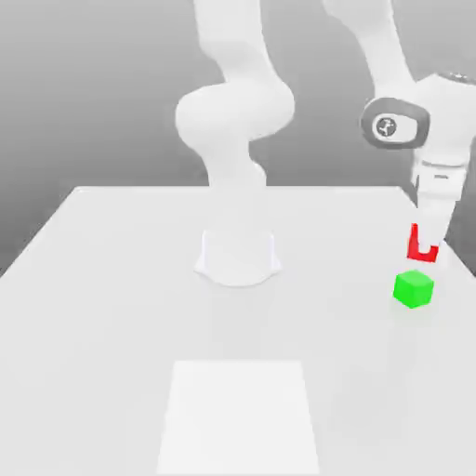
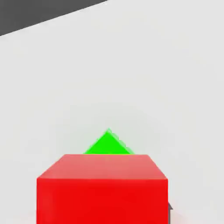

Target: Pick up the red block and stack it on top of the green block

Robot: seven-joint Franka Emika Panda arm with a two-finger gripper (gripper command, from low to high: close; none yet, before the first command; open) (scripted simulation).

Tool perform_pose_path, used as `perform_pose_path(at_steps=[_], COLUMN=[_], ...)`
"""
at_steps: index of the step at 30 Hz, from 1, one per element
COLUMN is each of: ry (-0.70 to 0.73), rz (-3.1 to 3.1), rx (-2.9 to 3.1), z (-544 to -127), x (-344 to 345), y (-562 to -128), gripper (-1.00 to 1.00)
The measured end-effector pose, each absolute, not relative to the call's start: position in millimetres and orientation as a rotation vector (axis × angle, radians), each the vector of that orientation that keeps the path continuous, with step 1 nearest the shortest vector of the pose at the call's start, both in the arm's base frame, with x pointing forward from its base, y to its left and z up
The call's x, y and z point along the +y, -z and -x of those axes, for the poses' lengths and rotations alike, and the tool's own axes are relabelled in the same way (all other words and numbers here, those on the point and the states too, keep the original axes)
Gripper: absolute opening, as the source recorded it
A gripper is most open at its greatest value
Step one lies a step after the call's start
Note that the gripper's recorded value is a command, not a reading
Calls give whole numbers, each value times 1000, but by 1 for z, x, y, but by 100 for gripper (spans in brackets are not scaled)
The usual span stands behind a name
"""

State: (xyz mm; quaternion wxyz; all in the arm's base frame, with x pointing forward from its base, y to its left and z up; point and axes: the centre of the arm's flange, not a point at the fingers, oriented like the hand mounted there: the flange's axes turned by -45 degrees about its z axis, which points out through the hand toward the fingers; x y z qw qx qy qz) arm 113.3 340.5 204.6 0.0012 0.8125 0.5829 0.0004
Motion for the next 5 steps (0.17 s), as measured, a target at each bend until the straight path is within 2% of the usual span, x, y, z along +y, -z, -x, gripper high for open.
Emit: perform_pose_path(at_steps=[1,2,5], ry=[-2,-2,-2], rz=[-2548,-2549,-2549], rx=[1833,1832,1832], z=[-112,-112,-112], x=[341,340,340], y=[-195,-186,-186], gripper=[-100,100,100])
